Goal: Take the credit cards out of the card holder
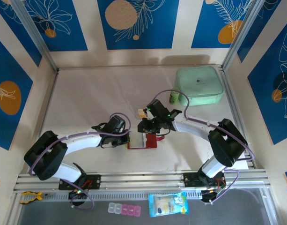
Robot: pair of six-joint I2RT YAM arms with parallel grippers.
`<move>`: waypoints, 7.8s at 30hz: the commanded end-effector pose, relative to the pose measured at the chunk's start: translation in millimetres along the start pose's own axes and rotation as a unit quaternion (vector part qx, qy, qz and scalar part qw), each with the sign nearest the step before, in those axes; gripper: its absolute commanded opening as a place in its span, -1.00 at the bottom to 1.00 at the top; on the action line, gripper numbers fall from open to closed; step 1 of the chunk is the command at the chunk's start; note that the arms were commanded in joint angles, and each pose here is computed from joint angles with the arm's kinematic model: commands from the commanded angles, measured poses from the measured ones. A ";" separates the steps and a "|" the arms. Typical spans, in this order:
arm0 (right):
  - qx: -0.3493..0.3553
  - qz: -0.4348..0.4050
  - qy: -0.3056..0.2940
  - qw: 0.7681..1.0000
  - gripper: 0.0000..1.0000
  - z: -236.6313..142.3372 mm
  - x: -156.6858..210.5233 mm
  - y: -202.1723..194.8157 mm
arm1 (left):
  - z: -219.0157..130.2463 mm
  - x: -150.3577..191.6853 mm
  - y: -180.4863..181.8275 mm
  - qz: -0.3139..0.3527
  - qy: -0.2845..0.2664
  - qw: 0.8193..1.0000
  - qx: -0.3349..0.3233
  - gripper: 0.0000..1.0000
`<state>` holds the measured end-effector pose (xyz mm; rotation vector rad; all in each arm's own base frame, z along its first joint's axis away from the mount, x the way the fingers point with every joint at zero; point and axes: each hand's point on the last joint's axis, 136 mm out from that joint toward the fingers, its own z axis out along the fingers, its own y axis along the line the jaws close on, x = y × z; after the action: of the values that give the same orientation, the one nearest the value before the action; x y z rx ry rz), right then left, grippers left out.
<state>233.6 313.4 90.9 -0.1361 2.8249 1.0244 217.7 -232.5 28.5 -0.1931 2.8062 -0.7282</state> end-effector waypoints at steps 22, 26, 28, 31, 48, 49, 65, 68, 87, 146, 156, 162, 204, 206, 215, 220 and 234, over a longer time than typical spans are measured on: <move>0.000 0.016 0.067 0.998 -0.19 35.8 17.3 -0.9 | 5.5 4.3 14.8 0.004 0.009 1.000 -0.027 -0.91; 0.003 0.018 0.072 0.997 -0.19 40.6 19.5 -1.9 | 6.1 5.2 16.6 0.003 0.011 0.999 -0.031 -0.91; 0.008 0.021 0.075 0.997 -0.19 42.8 20.4 -4.7 | 6.4 5.6 17.3 0.003 0.012 0.999 -0.032 -0.91; 0.019 0.027 0.083 0.996 -0.19 46.4 23.1 -10.2 | 6.7 5.6 17.1 0.004 0.013 0.999 -0.032 -0.91; 0.081 0.027 0.072 0.994 -0.20 37.0 26.0 -35.1 | 8.0 6.1 18.6 0.002 0.015 0.999 -0.035 -0.91; 0.081 0.027 0.072 0.994 -0.20 36.7 25.9 -35.6 | 7.8 6.0 18.3 0.003 0.015 0.999 -0.035 -0.91; 0.082 0.029 0.068 0.994 -0.20 36.4 26.0 -39.0 | -7.6 -4.7 -3.5 0.017 0.004 1.000 -0.010 -0.83; 0.078 0.031 0.068 0.994 -0.21 37.1 26.2 -38.9 | -13.3 -7.6 -13.2 0.020 -0.001 1.000 0.008 -0.79; 0.059 0.048 0.065 0.995 -0.35 35.3 27.3 -42.7 | -3.8 -6.3 -38.6 0.022 0.031 0.998 0.041 -0.83; 0.045 0.065 0.001 0.997 -0.46 -28.5 18.1 -57.8 | 10.4 -7.3 -81.9 0.073 0.044 0.995 0.043 -0.73; 0.040 0.054 0.042 0.997 -0.48 4.5 23.8 -46.4 | -2.9 -11.4 -32.9 0.037 0.030 0.999 0.018 -0.65; 0.050 0.054 0.052 0.996 -0.49 16.6 25.6 -52.3 | -1.3 -7.2 -26.2 0.028 0.034 0.999 0.024 -0.64; -0.012 0.044 0.055 0.997 -0.48 21.3 17.0 -24.5 | 12.7 9.3 -11.9 0.006 0.063 0.998 0.019 -0.73; -0.016 0.044 0.057 0.997 -0.48 22.7 17.3 -23.1 | 11.7 9.2 -12.2 0.005 0.063 0.998 0.019 -0.73; -0.015 0.048 0.066 0.997 -0.47 29.9 20.0 -26.9 | 5.2 3.4 -15.0 0.010 0.049 0.999 0.018 -0.72; -0.018 0.049 0.071 0.996 -0.47 33.8 21.3 -27.8 | 6.2 2.7 -13.7 0.015 0.050 0.999 0.010 -0.72; -0.014 0.050 0.082 0.995 -0.47 41.8 24.4 -31.5 | 11.7 7.1 -7.6 0.012 0.059 0.998 0.004 -0.75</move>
<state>221.8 308.9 37.0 -0.0800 2.9667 1.0913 217.7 -254.8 30.2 -0.0988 2.8754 -0.8242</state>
